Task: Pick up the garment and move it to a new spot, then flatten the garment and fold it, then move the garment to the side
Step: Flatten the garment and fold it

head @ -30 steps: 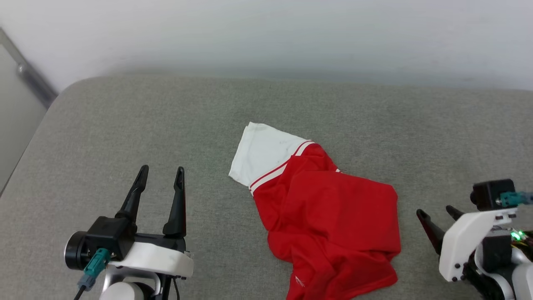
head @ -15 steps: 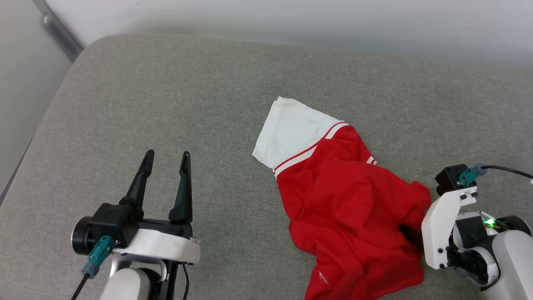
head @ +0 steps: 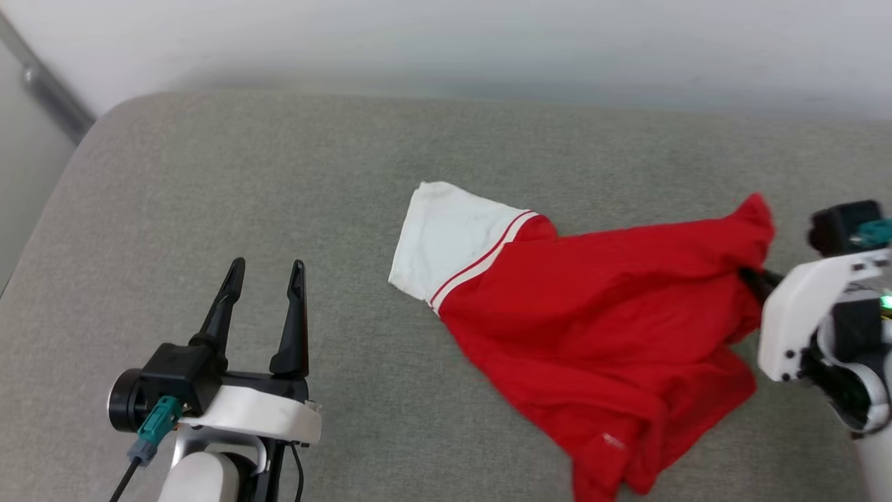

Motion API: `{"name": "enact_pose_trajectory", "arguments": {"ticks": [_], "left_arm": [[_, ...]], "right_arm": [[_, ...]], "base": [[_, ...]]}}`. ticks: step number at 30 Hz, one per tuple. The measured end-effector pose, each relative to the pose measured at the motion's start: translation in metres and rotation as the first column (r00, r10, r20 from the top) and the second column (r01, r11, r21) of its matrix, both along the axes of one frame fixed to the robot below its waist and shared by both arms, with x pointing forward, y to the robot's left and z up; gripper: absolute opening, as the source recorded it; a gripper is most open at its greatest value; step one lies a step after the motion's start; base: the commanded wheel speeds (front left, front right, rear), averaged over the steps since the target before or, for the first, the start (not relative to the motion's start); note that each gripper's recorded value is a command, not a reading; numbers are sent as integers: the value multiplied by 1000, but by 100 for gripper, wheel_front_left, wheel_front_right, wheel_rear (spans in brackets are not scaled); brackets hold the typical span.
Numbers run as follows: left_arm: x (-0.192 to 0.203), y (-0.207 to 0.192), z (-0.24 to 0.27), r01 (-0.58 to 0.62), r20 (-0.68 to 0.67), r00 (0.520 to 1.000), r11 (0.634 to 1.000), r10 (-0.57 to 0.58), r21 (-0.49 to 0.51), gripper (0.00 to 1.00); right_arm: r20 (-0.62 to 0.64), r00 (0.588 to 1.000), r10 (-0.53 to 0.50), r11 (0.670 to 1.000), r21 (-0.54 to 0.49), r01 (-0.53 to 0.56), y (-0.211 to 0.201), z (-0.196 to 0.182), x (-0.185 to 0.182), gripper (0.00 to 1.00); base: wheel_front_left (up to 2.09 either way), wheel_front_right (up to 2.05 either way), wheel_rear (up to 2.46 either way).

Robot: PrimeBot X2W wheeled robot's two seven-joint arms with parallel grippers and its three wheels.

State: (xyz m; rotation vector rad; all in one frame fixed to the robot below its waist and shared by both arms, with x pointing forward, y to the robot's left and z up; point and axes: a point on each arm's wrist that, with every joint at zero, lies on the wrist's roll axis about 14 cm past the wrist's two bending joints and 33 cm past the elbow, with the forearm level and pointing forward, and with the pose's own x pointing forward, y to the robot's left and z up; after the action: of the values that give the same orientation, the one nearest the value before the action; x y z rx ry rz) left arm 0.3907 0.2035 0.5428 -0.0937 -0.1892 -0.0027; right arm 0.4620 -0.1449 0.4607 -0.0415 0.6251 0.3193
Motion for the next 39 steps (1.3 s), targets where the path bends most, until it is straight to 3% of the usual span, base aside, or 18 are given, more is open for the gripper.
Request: {"name": "enact_pose_trajectory", "arguments": {"ticks": [5,15,16,17,18,22,25,29,34,39], "left_arm": [[-5,-12,3,29,9,1000,1000,-30,2,100],[-11,-27,4,75,13,997,997,-75,0,100],[-11,-28,2,79,7,997,997,-79,0,100],[-11,-28,2,81,5,997,997,-81,0,100],[-12,-29,2,82,5,997,997,-82,-3,100],[-17,-28,-4,80,-17,997,997,-80,-4,100],[-22,-25,-5,68,-21,997,998,-68,-9,100],[-29,-22,-8,52,-33,998,999,-52,-14,100],[-35,-21,-9,41,-39,998,999,-42,-19,100],[-37,-19,-8,31,-44,999,999,-31,-14,100]], "right_arm": [[40,989,-144,990,1,144,-41,4,-30,0],[-281,910,-305,940,66,336,-52,-84,-160,0],[-290,905,-311,935,78,347,-50,-88,-165,43],[-288,904,-317,929,100,357,-48,-89,-166,43],[-263,910,-322,926,114,360,-47,-87,-164,100],[-39,926,-376,905,202,375,-52,-54,-140,100],[163,896,-412,894,260,364,-59,-19,-123,100],[330,844,-424,897,281,341,-64,13,-116,100],[483,783,-393,918,258,301,-64,49,-110,100],[521,777,-353,935,231,269,-57,64,-109,100]], "base": [[0,0,0],[0,0,0],[0,0,0],[0,0,0],[0,0,0],[0,0,0],[0,0,0],[0,0,0],[0,0,0],[0,0,0]]}}
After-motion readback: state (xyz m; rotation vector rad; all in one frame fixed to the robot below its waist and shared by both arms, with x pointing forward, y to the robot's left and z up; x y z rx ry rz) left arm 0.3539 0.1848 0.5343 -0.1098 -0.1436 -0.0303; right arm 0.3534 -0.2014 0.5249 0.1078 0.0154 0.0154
